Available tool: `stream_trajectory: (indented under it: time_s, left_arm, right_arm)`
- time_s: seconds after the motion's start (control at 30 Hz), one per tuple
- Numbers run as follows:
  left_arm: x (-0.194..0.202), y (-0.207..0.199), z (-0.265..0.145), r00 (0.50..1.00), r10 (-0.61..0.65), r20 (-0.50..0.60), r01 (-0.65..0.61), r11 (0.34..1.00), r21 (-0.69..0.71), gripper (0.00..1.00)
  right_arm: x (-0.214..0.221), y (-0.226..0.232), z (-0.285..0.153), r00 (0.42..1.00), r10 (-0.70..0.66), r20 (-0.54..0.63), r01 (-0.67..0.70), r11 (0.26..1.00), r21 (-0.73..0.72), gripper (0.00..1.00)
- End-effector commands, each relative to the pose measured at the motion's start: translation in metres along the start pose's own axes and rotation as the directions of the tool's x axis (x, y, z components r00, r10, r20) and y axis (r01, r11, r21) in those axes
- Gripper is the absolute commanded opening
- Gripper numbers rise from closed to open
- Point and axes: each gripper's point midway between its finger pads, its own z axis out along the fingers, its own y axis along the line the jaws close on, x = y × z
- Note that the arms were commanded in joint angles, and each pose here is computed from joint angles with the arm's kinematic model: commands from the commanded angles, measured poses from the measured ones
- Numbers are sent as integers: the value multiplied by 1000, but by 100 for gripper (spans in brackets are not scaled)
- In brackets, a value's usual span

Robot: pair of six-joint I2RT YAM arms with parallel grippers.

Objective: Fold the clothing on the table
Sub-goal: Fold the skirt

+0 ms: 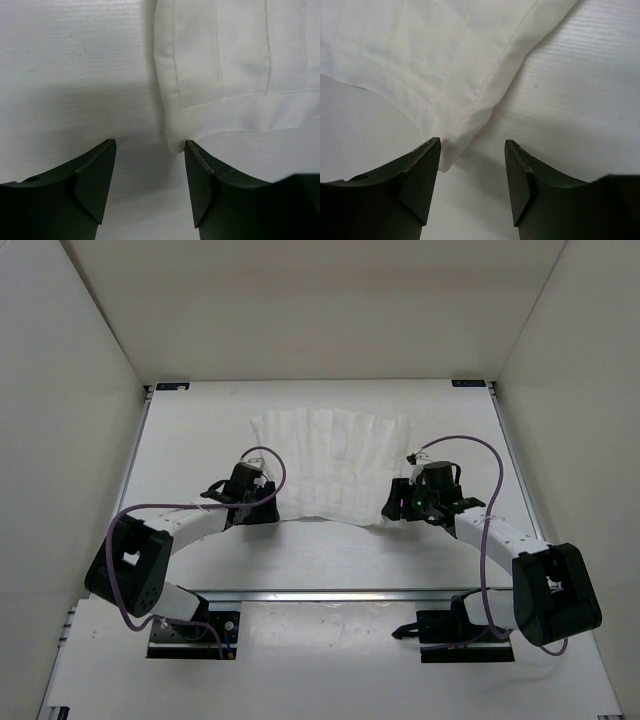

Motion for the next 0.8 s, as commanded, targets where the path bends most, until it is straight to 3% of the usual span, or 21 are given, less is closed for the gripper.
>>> stream_trajectory:
  time_s: [0.0,0.2,0.27,0.4,0.5,0.53,0.7,0.77]
  left_arm:
    - [-26,-10,1,996,-32,81,29,999,38,67]
    - [-18,-16,14,997,-53,59,49,997,54,65]
    - [-20,-17,18,995,-73,66,68,996,62,61]
    - [-19,-19,22,995,-79,59,74,994,80,35]
    - [-21,-12,19,995,-78,67,74,995,65,4]
    - [-24,-10,14,994,-79,79,74,995,64,0]
    - [-30,1,-13,993,-63,97,59,997,41,0]
    - [-37,4,-26,989,-73,128,68,997,45,11]
  right_arm:
    - [2,19,4,997,78,6,-77,989,-124,51]
    - [7,31,11,995,94,-18,-96,983,-155,49]
    - [9,28,15,993,111,-35,-115,983,-141,38]
    - [13,21,13,986,165,-34,-167,981,-96,3]
    - [12,19,2,977,213,-25,-214,972,-93,0]
    - [13,17,-1,971,239,-32,-241,966,-98,0]
    - [4,24,-33,957,289,1,-283,940,-188,0]
    - [-5,26,-41,955,295,22,-284,936,-210,0]
